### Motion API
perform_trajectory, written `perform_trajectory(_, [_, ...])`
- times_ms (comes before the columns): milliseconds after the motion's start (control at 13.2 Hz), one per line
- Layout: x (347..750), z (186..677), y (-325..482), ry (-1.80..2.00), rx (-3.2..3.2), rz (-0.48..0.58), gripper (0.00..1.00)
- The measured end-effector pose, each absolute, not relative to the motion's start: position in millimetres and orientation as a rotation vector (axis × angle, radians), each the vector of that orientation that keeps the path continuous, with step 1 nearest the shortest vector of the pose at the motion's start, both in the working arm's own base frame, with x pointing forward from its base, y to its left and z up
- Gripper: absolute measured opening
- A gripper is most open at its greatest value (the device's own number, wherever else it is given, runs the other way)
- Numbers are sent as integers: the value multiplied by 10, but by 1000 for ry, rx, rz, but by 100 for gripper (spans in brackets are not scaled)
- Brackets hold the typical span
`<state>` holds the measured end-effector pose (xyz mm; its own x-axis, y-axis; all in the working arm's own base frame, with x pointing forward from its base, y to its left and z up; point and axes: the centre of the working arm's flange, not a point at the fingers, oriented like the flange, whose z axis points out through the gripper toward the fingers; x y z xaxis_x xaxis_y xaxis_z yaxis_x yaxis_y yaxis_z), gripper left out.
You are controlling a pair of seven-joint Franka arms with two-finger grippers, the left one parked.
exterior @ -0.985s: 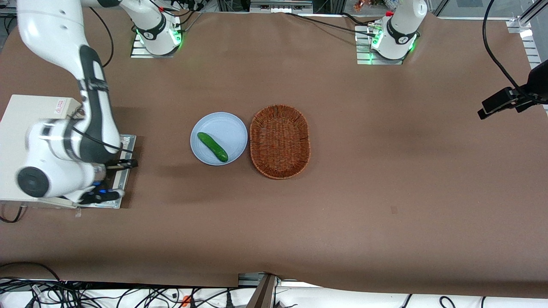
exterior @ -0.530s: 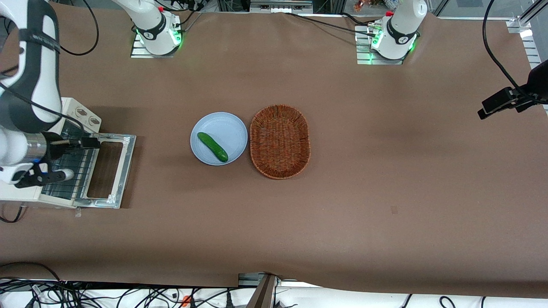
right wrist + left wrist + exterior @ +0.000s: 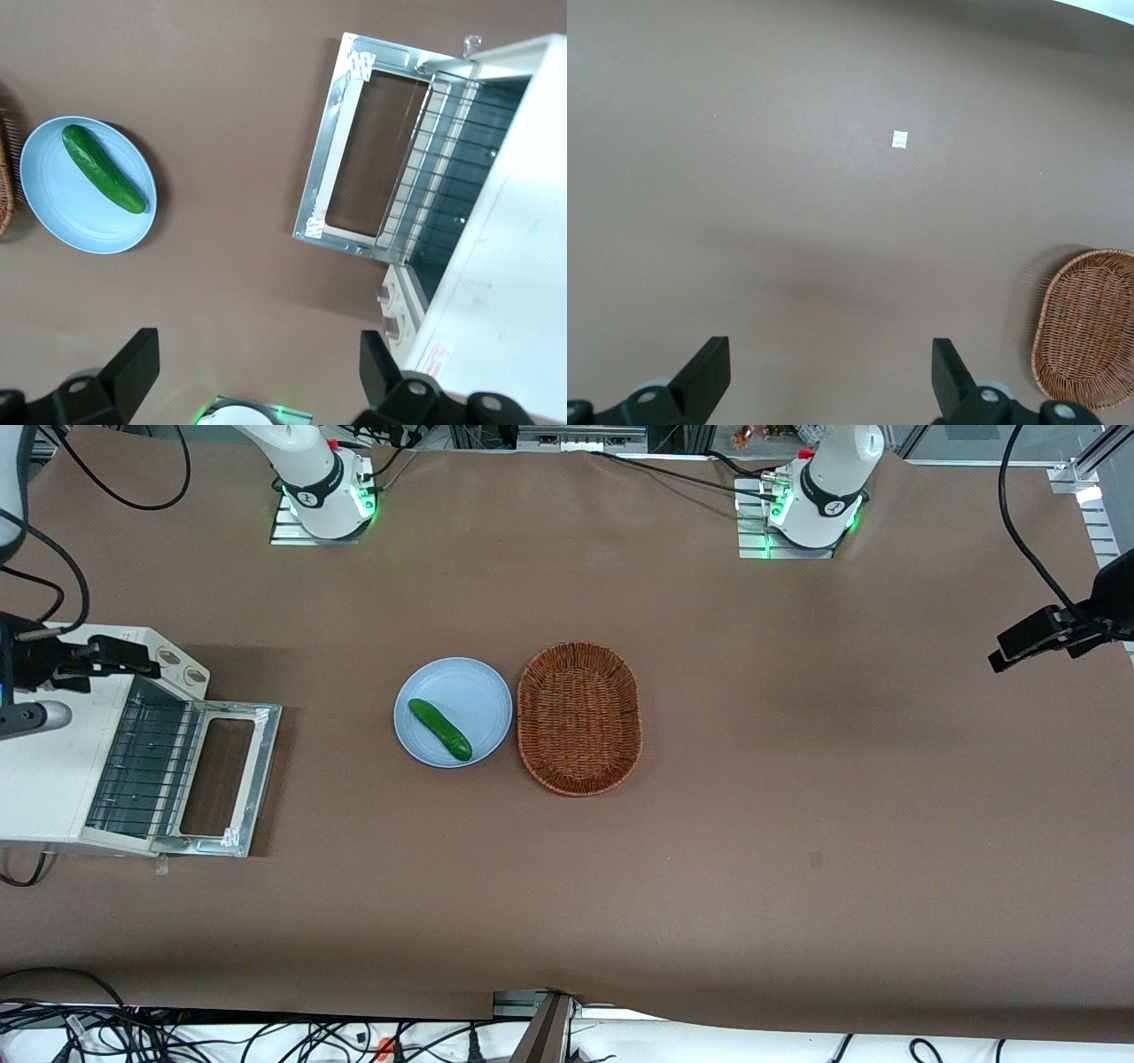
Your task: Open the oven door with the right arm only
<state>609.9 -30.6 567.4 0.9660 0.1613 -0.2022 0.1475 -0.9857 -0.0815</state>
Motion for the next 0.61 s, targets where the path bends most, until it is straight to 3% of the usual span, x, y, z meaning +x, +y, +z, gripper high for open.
perform_trajectory(606, [5830,6125,-307,-99,-3141,273,100])
